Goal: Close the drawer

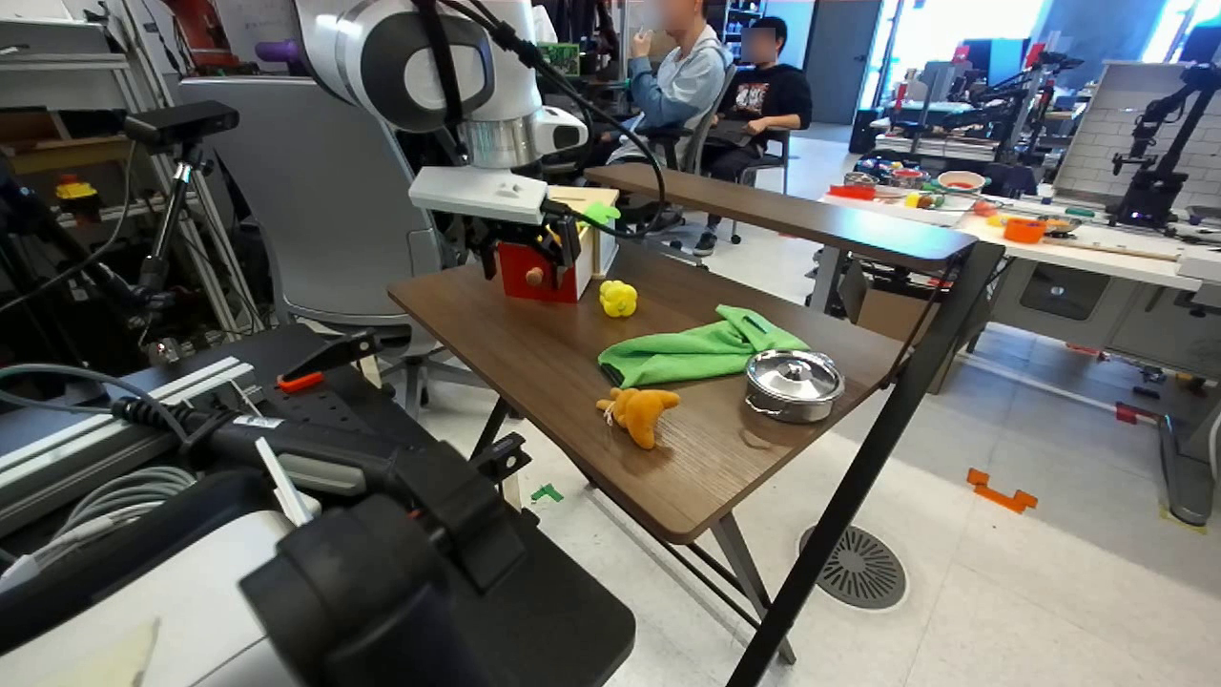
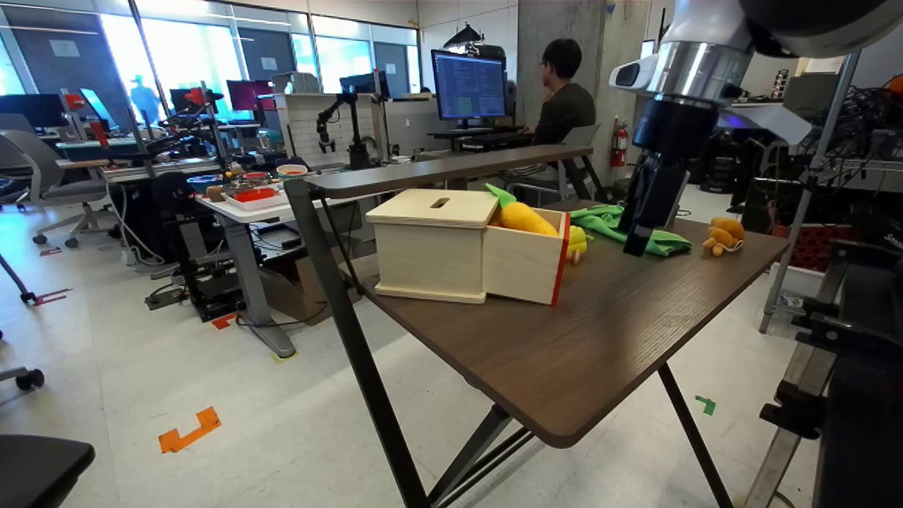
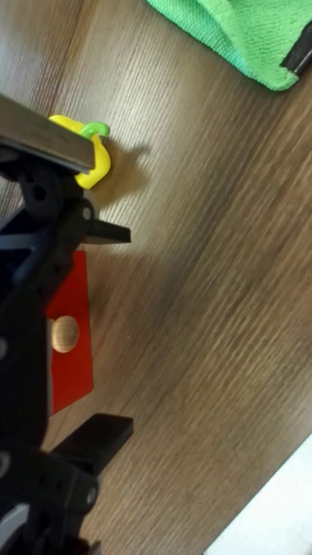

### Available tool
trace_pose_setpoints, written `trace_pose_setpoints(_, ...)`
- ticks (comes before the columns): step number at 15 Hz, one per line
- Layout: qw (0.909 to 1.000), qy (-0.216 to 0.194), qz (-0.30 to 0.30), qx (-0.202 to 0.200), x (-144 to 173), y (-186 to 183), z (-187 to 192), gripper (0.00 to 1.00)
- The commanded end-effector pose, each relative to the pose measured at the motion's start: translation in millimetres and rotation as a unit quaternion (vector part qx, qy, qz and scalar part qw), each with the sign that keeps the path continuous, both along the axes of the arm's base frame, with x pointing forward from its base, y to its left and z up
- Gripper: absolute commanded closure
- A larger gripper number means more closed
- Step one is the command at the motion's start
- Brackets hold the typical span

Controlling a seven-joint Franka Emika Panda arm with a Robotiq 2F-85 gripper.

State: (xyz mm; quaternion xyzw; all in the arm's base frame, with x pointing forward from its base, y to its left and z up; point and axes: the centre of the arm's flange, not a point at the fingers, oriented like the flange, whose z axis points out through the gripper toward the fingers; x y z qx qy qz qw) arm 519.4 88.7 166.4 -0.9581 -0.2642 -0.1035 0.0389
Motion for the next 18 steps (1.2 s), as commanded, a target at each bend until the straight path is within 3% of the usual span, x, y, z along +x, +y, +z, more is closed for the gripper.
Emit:
trace_pose_setpoints(1, 0.9997, -0.025, -0.001, -0.001, 18, 7, -8, 0.00)
trace_pose_setpoints(18, 0.9978, -0.056, 0.017, 0.031, 51, 44, -21, 0.00)
